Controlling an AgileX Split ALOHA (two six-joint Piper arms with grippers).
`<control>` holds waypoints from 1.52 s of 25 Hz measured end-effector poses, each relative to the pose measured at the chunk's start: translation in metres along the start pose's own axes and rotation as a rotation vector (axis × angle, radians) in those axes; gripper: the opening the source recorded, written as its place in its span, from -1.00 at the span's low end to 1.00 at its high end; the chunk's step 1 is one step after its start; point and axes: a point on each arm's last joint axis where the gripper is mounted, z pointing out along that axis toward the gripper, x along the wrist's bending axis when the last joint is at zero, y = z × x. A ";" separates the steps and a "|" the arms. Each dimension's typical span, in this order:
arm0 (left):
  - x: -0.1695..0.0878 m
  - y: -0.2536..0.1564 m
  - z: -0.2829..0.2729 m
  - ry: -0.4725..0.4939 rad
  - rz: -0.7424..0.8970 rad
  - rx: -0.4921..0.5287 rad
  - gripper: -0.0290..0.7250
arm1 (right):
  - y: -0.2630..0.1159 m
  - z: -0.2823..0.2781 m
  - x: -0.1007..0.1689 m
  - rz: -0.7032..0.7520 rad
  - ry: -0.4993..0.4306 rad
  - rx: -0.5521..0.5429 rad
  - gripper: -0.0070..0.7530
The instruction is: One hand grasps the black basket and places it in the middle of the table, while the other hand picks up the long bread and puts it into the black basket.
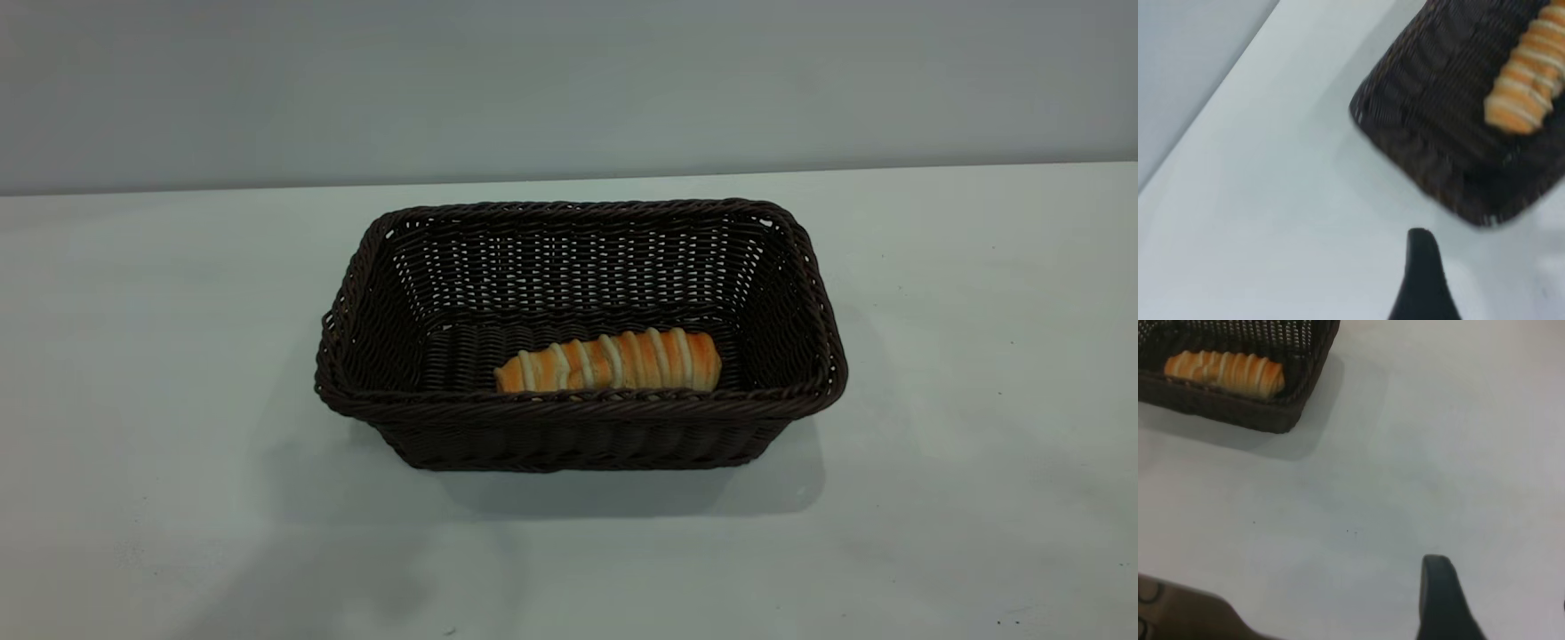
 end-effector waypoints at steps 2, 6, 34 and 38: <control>0.004 -0.018 -0.030 0.007 -0.055 0.026 0.60 | 0.000 0.000 0.000 0.000 0.000 0.000 0.18; 0.008 -0.048 -0.082 0.023 -0.176 -0.033 0.60 | 0.000 0.000 0.000 0.001 0.000 0.000 0.18; -0.086 -0.274 -0.042 -0.172 -0.343 -0.081 0.59 | 0.000 0.000 0.000 0.002 0.000 -0.003 0.18; -0.087 -0.281 -0.047 -0.164 -0.353 -0.147 0.59 | 0.000 0.000 0.000 0.002 0.000 -0.003 0.18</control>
